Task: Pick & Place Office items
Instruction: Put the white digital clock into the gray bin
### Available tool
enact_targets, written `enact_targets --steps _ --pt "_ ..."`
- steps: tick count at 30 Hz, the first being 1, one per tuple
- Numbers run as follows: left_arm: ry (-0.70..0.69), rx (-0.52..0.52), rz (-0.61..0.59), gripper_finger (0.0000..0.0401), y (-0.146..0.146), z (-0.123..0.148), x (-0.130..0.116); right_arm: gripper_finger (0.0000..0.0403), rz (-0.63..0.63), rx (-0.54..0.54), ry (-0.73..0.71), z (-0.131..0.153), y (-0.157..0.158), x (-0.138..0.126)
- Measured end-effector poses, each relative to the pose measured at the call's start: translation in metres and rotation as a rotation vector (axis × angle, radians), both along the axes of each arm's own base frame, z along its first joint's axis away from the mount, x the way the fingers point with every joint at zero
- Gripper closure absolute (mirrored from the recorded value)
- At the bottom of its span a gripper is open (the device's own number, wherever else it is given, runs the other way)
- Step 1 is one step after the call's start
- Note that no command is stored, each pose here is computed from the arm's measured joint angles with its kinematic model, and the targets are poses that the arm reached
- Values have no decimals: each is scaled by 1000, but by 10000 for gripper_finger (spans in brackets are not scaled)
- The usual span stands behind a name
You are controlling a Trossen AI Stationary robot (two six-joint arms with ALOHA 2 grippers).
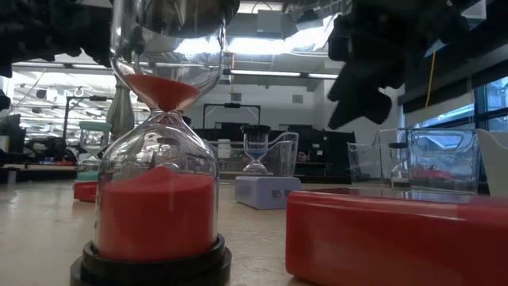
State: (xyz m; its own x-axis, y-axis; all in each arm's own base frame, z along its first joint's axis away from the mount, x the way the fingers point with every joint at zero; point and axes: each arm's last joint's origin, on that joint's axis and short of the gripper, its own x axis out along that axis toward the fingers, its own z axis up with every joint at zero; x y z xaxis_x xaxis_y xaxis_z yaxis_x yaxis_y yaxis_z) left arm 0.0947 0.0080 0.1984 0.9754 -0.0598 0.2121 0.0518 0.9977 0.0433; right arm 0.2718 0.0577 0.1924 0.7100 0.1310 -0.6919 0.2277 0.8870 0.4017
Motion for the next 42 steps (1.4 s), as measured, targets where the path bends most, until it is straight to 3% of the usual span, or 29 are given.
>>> enact_targets --steps 2,8,11,19,31,42 --pt "-1 7 -2 232 0 0 0 107 37 7 11 -3 7 0" --pt "-2 6 -6 232 -1 0 0 98 212 -238 25 -20 33 -2" --pt "-2 6 -5 232 -1 0 0 98 224 -310 42 -28 39 -3" --pt "-2 6 -5 232 -1 0 0 94 0 -138 140 -48 41 1" --pt "-2 6 -5 232 -1 0 0 109 50 -228 175 -62 43 2" --pt "-2 21 -1 232 -1 0 0 112 123 -300 187 -46 47 11"
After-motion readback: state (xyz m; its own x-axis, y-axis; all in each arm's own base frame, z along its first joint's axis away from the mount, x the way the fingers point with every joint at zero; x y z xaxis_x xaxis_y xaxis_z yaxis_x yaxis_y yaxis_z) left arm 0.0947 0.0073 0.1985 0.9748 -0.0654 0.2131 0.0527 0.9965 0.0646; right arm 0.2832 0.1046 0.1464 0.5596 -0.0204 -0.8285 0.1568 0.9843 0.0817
